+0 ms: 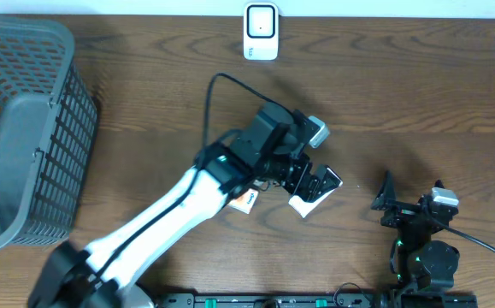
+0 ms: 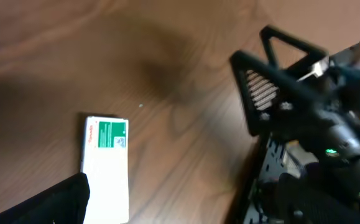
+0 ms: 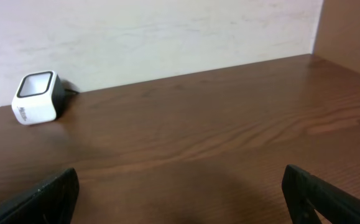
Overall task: Scan the item barcode
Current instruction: 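Lower the Panadol box onto the table and open the left gripper, then retract the left arm toward the basket and move the right arm in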
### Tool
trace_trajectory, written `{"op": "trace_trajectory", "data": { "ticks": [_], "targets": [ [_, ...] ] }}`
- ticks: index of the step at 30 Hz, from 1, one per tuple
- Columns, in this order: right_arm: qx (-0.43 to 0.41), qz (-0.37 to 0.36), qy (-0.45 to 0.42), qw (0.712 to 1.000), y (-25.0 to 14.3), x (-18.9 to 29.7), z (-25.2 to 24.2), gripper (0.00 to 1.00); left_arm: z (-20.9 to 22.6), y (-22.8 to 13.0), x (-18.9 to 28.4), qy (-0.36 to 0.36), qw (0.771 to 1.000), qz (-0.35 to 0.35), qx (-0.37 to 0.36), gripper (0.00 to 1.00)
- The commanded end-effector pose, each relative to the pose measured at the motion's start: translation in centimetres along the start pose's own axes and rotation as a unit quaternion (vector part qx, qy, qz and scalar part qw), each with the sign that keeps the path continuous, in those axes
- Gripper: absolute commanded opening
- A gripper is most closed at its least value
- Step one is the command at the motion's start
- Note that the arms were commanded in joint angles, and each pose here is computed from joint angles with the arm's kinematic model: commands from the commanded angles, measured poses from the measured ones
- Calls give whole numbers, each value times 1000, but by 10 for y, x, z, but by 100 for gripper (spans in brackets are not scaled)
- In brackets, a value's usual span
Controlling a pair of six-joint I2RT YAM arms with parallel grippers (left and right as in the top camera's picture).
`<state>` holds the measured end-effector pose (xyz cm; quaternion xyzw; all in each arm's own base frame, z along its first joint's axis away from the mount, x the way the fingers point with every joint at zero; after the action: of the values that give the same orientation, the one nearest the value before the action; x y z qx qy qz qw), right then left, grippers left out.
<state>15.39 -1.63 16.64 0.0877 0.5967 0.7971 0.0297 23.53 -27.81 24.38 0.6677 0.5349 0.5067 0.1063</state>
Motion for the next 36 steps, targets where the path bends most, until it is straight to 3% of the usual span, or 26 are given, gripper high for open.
{"op": "trace_trajectory", "data": {
  "ticks": [1, 4, 8, 10, 11, 17, 21, 29, 33, 36],
  "targets": [
    [4, 1, 0, 1000, -1, 0, 0, 99, -11, 16, 40, 90, 995, -43, -20, 96],
    [4, 0, 0, 1000, -1, 0, 0, 99, -8, 15, 74, 220, 973, -69, -17, 96],
    [4, 0, 0, 1000, -1, 0, 0, 99, -10, 20, 128, 367, 920, -137, -29, 96],
    [4, 1, 0, 1000, -1, 0, 0, 99, -12, 28, 162, 433, 879, -195, -37, 96],
    [4, 1, 0, 1000, -1, 0, 0, 99, -15, 38, 193, 473, 841, -257, -43, 96],
    [4, 0, 0, 1000, -1, 0, 0, 99, -12, 60, 271, 535, 739, -407, -47, 96],
    [4, 1, 0, 1000, -1, 0, 0, 99, 6, 62, 300, 591, 689, -417, -53, 96],
    [4, 1, 0, 1000, -1, 0, 0, 99, 60, 51, 323, 710, 638, -283, -96, 96],
    [4, 0, 1, 1000, -1, 0, 0, 99, 74, 45, 330, 728, 629, -258, -88, 96],
    [4, 5, 16, 1000, -2, 0, 2, 99, 79, 37, 328, 731, 638, -229, -77, 96]
  ]
}}
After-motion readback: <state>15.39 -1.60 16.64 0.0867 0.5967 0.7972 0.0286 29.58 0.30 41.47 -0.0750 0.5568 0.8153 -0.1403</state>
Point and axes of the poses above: each gripper's point midway between its finger pads, its own x axis back along the fingers, its own z axis along the line the jaws close on, y = z × x, the point moved 9 cm from there along x, back along the fingers, and after that the axes turned 8 degrees about -x, right-handed, at the moved point
